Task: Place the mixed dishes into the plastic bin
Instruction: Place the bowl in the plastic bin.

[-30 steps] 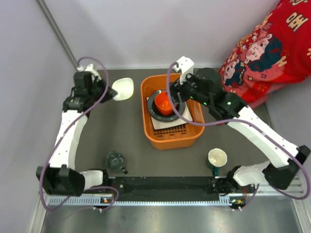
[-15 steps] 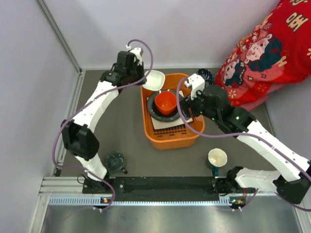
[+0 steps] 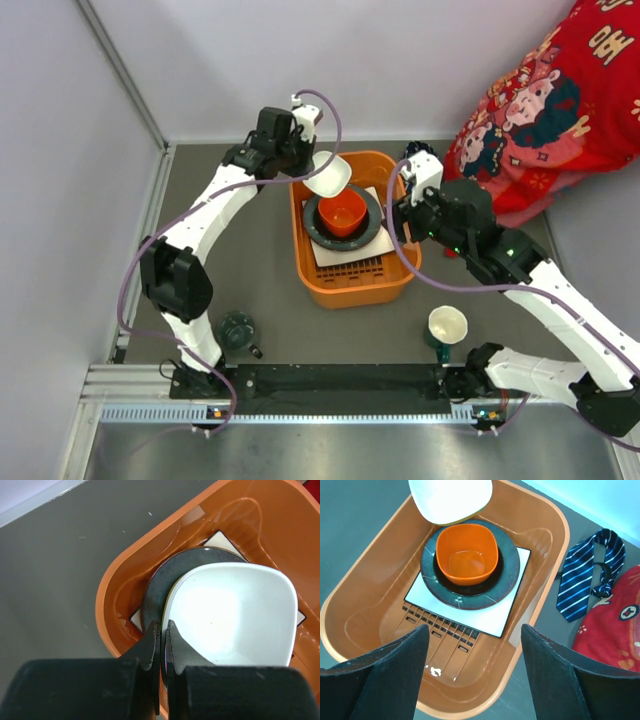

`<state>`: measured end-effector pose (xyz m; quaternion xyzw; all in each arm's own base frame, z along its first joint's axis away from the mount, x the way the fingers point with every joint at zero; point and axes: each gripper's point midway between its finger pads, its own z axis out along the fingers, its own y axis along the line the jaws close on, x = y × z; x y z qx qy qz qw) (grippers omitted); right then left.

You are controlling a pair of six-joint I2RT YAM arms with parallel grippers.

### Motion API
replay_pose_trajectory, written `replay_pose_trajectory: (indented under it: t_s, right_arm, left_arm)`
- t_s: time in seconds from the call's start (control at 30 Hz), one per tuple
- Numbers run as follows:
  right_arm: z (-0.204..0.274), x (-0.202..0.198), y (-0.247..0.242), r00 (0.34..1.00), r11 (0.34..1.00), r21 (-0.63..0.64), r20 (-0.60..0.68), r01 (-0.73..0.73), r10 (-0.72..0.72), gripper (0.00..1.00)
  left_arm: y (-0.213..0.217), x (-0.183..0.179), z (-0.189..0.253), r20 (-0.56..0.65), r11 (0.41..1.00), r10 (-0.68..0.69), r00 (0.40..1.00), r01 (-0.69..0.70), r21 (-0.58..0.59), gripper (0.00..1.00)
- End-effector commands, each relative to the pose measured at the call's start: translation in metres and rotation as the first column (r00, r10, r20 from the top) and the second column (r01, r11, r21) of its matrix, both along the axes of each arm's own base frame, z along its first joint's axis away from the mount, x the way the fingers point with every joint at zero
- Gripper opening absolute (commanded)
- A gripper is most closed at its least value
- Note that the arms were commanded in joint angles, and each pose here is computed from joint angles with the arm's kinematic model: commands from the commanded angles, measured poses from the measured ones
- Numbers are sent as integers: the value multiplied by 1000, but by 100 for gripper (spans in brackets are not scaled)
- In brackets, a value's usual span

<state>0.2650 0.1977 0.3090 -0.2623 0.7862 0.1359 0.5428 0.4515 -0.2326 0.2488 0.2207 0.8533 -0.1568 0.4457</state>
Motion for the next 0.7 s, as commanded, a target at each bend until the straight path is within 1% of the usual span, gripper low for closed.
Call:
replay_pose_trajectory:
  t_s: [0.0, 0.03, 0.13, 0.2, 0.23, 0.37, 0.53, 0.67]
  right_arm:
    - [4, -4, -4, 1000, 1000, 26, 3, 1, -1, 73]
    - [3, -4, -4, 1000, 1000, 25, 1, 1, -1, 73]
    - [2, -6, -7, 1000, 1000, 24, 1, 4, -4, 73]
    - [0, -6, -6, 1000, 1000, 26, -1, 2, -2, 73]
    - [-1, -7, -6, 1000, 1000, 25, -4, -2, 2, 73]
    - [-5, -8, -5, 1000, 1000, 20, -12, -10, 10, 73]
    - [-7, -7, -4, 1000, 1000, 23, -11, -11, 11, 73]
    - [-8, -6, -2, 1000, 1000, 24, -14, -15, 15, 73]
  left_arm:
    - [-27, 14, 17, 96, 988, -146, 985, 150, -34, 0]
    - [-32, 12, 15, 95, 981, -187, 978, 192, -39, 0]
    - [-44, 16, -2, 61, 968, -246, 967, 249, -45, 0]
    - [-50, 19, -2, 60, 961, -269, 961, 272, -55, 0]
    - [-52, 20, -13, 30, 959, -278, 960, 280, -53, 0]
    - [-61, 21, -20, 25, 939, -340, 940, 341, -51, 0]
    - [-62, 19, -25, 36, 922, -385, 922, 386, -28, 0]
    - [-58, 18, -31, 22, 922, -387, 922, 387, 1, 0]
